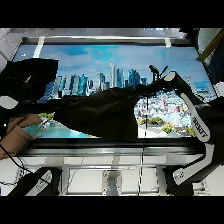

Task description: Fold the clothes and pants, and hang the long-sleeved shirts on hangers.

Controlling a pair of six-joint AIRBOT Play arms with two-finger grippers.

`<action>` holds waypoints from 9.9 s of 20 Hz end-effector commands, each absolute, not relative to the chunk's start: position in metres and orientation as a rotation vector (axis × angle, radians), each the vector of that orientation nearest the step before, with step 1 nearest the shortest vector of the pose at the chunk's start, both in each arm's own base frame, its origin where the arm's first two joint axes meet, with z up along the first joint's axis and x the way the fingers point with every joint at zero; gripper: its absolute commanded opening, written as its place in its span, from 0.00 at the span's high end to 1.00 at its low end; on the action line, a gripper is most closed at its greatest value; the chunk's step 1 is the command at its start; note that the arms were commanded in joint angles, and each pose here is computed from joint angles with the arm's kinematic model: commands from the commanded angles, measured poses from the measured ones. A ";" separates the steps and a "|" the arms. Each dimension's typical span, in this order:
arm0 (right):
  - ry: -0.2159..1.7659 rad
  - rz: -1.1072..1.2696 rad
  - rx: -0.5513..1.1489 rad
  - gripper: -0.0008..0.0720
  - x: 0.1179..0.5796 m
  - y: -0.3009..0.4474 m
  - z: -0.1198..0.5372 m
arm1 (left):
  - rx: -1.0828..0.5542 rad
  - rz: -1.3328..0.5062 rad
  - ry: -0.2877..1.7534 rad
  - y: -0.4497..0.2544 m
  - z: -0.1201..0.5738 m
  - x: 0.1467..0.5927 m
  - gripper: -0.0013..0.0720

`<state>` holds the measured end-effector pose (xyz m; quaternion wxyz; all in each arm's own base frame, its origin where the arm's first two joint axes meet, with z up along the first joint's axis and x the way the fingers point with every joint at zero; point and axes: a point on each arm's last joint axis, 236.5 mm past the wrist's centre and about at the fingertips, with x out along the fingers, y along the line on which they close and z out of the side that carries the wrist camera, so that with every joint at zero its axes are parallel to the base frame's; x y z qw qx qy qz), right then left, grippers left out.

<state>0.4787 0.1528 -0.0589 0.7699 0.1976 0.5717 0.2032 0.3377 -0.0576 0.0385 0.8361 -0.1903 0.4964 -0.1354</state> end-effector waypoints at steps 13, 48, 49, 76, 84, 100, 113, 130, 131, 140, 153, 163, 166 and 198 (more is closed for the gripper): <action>1.318 0.485 0.475 0.38 0.527 0.167 -0.103 | -0.415 -0.284 1.087 -0.058 0.026 0.337 0.94; 1.128 0.408 0.250 0.33 0.501 0.048 0.109 | -0.472 0.155 0.875 0.097 0.066 0.326 0.02; 1.162 0.408 0.230 0.33 0.481 0.043 0.108 | -0.516 0.153 0.953 0.091 0.049 0.304 0.02; 1.260 0.588 0.501 0.33 0.279 0.123 0.000 | -0.878 0.193 0.958 0.023 -0.089 0.342 0.94; 1.424 0.492 0.660 0.33 0.222 0.168 -0.087 | -0.889 0.169 0.987 0.015 -0.090 0.338 0.94; 1.338 0.566 0.800 0.98 0.251 0.203 -0.082 | -0.723 0.037 1.066 0.002 -0.077 0.319 0.94; 1.149 0.510 0.130 0.99 0.210 0.121 0.081 | -0.207 0.032 1.178 0.012 0.029 0.176 0.94; 0.958 0.461 0.311 0.99 0.514 0.162 0.065 | -0.402 0.032 1.006 0.027 0.046 0.361 0.95; 0.946 0.455 0.320 0.99 0.529 0.164 0.059 | -0.384 0.009 0.994 0.020 0.045 0.381 0.95; 1.157 0.594 0.259 0.57 0.510 0.184 -0.007 | -0.327 -0.081 1.012 -0.019 0.021 0.448 0.94; 1.360 0.771 0.342 0.39 0.472 0.239 -0.090 | -0.314 -0.078 1.023 -0.017 0.021 0.445 0.94; 1.330 0.837 0.355 0.98 0.470 0.262 -0.081 | -0.313 -0.078 1.026 -0.017 0.021 0.444 0.94; 1.286 0.896 0.314 0.98 0.474 0.261 -0.040 | -0.272 -0.072 1.058 -0.012 0.019 0.435 0.94; 0.982 0.492 0.373 0.37 0.610 0.176 -0.015 | -0.300 0.075 0.739 0.026 0.079 0.522 0.21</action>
